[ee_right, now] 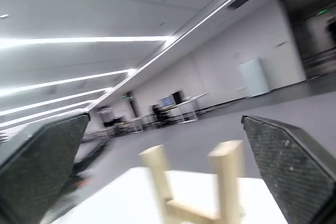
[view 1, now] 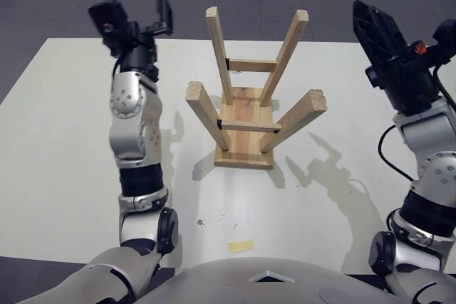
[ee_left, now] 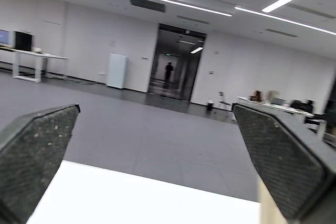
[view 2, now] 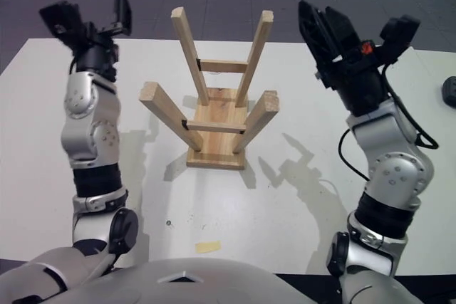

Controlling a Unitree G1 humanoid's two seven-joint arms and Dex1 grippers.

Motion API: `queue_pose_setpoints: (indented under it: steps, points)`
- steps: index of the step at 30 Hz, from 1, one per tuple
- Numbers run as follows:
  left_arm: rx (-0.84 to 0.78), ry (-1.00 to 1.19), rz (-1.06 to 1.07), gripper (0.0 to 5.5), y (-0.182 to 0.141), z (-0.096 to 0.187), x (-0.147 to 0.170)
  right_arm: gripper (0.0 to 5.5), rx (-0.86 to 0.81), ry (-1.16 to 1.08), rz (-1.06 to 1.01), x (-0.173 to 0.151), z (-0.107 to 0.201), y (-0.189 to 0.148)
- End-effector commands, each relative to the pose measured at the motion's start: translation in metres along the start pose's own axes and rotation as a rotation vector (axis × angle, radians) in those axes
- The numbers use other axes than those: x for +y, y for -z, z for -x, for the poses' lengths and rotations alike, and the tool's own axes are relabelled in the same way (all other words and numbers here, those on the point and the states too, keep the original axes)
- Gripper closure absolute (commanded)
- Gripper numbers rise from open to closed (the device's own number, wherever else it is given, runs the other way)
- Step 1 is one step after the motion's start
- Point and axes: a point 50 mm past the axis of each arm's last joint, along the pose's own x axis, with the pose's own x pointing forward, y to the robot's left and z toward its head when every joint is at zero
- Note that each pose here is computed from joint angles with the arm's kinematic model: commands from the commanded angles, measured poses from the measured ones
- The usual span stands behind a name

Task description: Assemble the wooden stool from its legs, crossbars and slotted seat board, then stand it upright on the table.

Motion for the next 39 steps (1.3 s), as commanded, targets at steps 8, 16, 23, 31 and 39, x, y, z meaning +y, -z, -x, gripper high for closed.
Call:
queue_pose_setpoints:
  steps: [8, 16, 23, 31, 39]
  points:
    - [0.269, -0.062, 0.063, 0.10, 0.026, 0.086, -0.012, 0.12, 0.101, 0.478, 0.530, 0.018, 0.028, 0.037]
    - [0.292, 0.108, 0.020, 0.10, 0.021, 0.093, -0.036, 0.12, 0.151, 0.569, 0.486, 0.018, 0.043, 0.038]
    - [0.311, 0.142, -0.032, 0.10, 0.015, 0.098, -0.041, 0.12, 0.267, 0.477, 0.458, 0.028, 0.046, 0.045]
    - [0.306, 0.255, -0.035, 0.10, 0.022, 0.082, -0.069, 0.12, 0.300, 0.338, 0.446, 0.042, 0.037, 0.052]
    - [0.330, 0.275, -0.023, 0.10, 0.034, 0.081, -0.080, 0.12, 0.312, 0.347, 0.476, 0.041, 0.023, 0.057]
